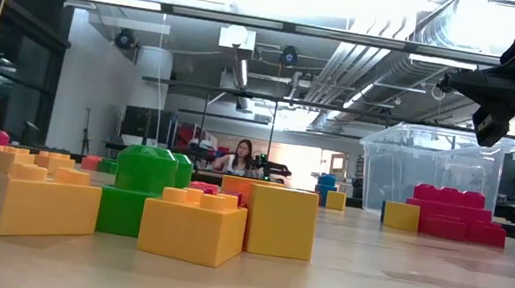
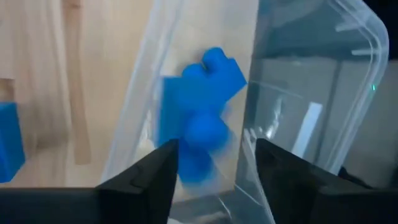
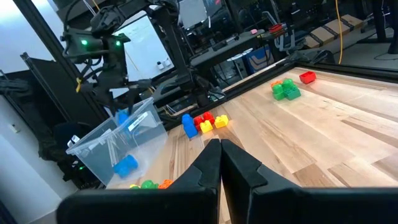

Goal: Sort blocks by size
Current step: Put the large blue game piece into the left transparent bin, then adjust the left transparent bin

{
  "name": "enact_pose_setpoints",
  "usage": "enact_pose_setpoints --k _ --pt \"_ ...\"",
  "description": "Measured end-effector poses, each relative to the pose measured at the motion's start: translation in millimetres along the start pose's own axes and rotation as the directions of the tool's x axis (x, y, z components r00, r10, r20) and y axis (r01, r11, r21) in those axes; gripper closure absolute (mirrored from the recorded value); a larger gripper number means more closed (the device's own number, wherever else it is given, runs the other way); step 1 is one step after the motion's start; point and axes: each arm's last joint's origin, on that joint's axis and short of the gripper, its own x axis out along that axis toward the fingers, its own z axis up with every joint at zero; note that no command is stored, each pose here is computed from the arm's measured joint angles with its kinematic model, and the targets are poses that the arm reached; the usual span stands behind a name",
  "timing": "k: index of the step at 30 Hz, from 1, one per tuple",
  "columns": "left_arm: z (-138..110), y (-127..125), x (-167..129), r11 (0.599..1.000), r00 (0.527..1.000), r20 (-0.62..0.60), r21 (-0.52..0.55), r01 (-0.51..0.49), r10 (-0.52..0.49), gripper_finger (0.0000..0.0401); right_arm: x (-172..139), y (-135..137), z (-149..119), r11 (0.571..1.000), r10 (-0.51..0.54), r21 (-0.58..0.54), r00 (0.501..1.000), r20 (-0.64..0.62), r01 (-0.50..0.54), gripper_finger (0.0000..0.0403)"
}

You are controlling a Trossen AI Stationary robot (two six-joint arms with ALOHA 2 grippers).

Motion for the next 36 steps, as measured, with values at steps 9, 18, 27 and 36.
enact_pose_setpoints --k 9,18,27,36 --pt "15.6 19.5 -6.7 0.988 0.997 0.052 0.143 -0.057 0.050 0.0167 0.0 0.0 -0.1 1.000 0.000 0.000 1.000 0.000 0.000 0.0398" --pt "21.1 45.6 -16.6 0.980 0.986 0.030 0.110 -0.165 0.162 0.0165 0.0 0.0 0.0 1.000 0.000 0.000 1.000 0.000 0.000 0.0398" --pt "20.8 41.4 -69.8 0.921 0.904 0.269 0.115 -0.372 0.331 0.0166 0.0 0.0 0.0 1.000 0.000 0.000 1.000 0.000 0.000 0.0398" --pt "43.7 94.3 -59.3 0.828 0.793 0.283 -0.006 -0.561 0.539 0.0311 0.0 0.0 0.0 1.000 0.000 0.000 1.000 0.000 0.000 0.0398"
